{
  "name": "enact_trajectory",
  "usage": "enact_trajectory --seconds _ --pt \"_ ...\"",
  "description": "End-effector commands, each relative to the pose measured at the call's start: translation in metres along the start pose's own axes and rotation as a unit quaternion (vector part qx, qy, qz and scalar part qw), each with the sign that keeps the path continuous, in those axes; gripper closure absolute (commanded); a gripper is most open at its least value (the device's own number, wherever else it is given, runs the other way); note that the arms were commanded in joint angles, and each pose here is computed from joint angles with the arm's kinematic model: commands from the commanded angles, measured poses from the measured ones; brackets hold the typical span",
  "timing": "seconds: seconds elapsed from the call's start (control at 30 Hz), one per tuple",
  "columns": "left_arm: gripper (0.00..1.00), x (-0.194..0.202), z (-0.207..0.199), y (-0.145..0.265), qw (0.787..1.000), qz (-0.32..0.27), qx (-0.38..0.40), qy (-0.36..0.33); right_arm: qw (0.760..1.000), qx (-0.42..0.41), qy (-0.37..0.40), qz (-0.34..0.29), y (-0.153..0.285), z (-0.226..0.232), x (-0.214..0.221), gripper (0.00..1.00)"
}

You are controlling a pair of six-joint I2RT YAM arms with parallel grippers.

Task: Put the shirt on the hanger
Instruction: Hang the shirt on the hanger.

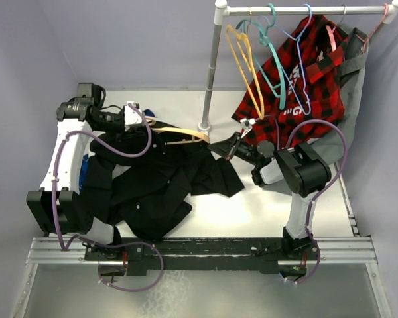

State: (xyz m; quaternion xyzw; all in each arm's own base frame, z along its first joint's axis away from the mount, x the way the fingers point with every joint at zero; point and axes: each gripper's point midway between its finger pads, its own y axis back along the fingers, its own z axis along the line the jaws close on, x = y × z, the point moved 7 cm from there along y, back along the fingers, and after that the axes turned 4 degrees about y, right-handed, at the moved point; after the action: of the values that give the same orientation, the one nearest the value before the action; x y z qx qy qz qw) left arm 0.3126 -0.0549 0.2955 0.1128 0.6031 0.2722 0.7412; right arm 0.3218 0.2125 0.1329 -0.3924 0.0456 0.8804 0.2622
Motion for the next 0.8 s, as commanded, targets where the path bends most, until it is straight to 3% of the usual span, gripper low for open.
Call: enact_trajectory --seconds 0.0,0.33,0.77 --pt "1.0 -0.019 0.016 0.016 0.998 -0.007 -0.066 -0.014 0.992 -0.036 0.095 -0.069 0.0 0.016 -0.028 1.0" --pt "1.0 -0.009 -0.006 0.022 0.997 0.045 -0.036 -0.046 0.988 0.045 0.127 -0.077 0.001 0.008 -0.048 1.0" --pt "1.0 -0.006 0.0 0.032 0.994 0.068 -0.061 -0.055 0.987 0.07 0.127 -0.071 0.0 -0.002 -0.052 1.0"
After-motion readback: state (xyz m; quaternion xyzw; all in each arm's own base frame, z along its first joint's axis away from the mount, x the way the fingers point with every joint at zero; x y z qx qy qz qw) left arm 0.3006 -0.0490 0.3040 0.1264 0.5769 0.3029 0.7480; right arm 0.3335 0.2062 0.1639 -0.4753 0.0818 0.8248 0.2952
